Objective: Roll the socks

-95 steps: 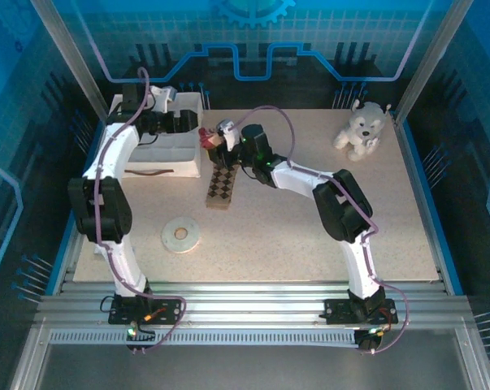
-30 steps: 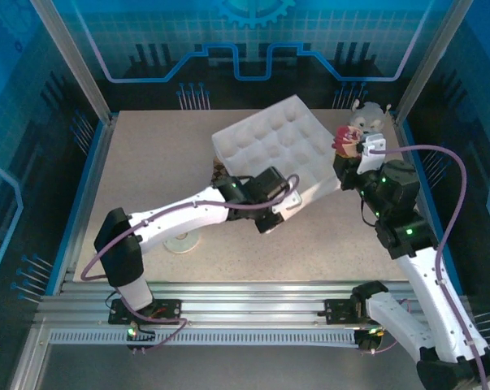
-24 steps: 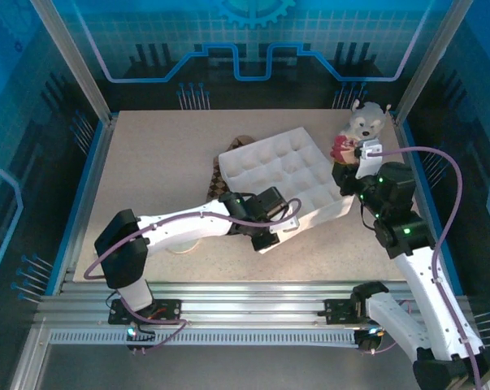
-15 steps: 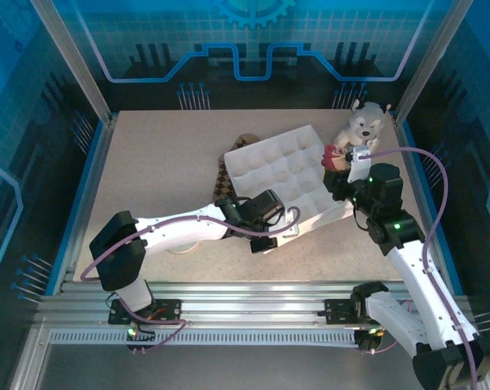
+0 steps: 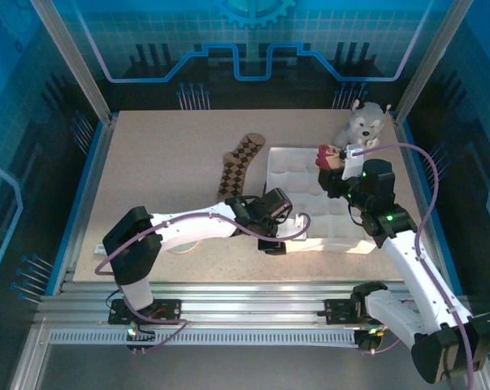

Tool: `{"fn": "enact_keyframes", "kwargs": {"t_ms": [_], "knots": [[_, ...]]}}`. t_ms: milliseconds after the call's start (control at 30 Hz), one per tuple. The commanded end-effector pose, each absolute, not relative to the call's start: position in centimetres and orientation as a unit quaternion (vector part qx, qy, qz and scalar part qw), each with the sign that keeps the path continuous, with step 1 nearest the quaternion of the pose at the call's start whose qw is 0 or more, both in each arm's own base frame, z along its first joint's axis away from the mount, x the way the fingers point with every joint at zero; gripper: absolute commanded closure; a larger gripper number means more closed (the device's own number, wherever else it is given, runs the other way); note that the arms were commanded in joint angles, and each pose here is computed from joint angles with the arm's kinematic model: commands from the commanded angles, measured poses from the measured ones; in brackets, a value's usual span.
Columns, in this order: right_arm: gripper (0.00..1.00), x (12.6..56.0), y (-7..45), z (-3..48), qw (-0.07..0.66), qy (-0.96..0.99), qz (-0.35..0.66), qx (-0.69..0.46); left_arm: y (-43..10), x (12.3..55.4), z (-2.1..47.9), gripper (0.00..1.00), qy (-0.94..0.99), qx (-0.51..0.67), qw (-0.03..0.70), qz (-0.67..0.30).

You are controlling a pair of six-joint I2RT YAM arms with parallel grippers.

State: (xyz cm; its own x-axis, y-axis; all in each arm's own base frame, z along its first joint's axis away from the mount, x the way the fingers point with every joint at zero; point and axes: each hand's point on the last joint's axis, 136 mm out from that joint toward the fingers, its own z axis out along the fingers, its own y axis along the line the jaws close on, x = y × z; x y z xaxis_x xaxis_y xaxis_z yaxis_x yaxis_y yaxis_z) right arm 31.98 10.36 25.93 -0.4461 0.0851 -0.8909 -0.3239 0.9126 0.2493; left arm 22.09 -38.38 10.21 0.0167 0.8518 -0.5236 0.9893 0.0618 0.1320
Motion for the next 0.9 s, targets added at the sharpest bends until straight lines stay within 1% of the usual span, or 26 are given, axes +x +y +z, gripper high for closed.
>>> {"fn": "enact_keyframes", "kwargs": {"t_ms": [0,33,67,233,333,433,500,600,700,767,867], "knots": [[1.0,32.6,11.3,25.1,0.521,0.818,0.231,-0.076,-39.1,23.6,14.1,0.27,0.682,0.645,0.309,-0.153],[1.0,32.7,11.7,24.8,0.52,0.816,0.241,-0.081,-38.9,23.7,14.6,0.02,0.685,0.638,0.315,-0.156],[1.0,32.9,12.2,24.4,0.518,0.813,0.251,-0.086,-38.5,23.8,15.1,0.01,0.691,0.629,0.319,-0.16],[1.0,33.5,14.7,23.7,0.526,0.794,0.272,-0.136,-36.6,24.5,17.9,0.01,0.721,0.567,0.353,-0.183],[1.0,33.7,16.4,23.5,0.537,0.776,0.272,-0.186,-35.0,25.9,20.1,0.01,0.739,0.503,0.409,-0.183],[1.0,33.3,18.4,23.7,0.552,0.745,0.285,-0.242,-32.7,27.8,22.7,0.01,0.752,0.415,0.483,-0.173],[0.99,33.0,19.8,23.9,0.563,0.721,0.293,-0.28,-30.9,28.8,24.6,0.01,0.764,0.356,0.503,-0.192],[0.99,32.7,21.2,23.8,0.575,0.693,0.292,-0.321,-28.9,30.6,27.0,0.01,0.801,0.271,0.457,-0.277],[0.99,32.4,22.2,23.8,0.592,0.664,0.292,-0.35,-28.3,31.7,29.2,0.01,0.804,0.227,0.432,-0.339],[0.99,32.5,22.6,23.5,0.602,0.651,0.292,-0.359,-28.6,32.0,30.1,0.01,0.802,0.227,0.426,-0.35],[1.0,32.9,23.0,22.8,0.603,0.647,0.294,-0.362,-29.9,32.4,30.2,0.01,0.809,0.238,0.399,-0.36]]}}
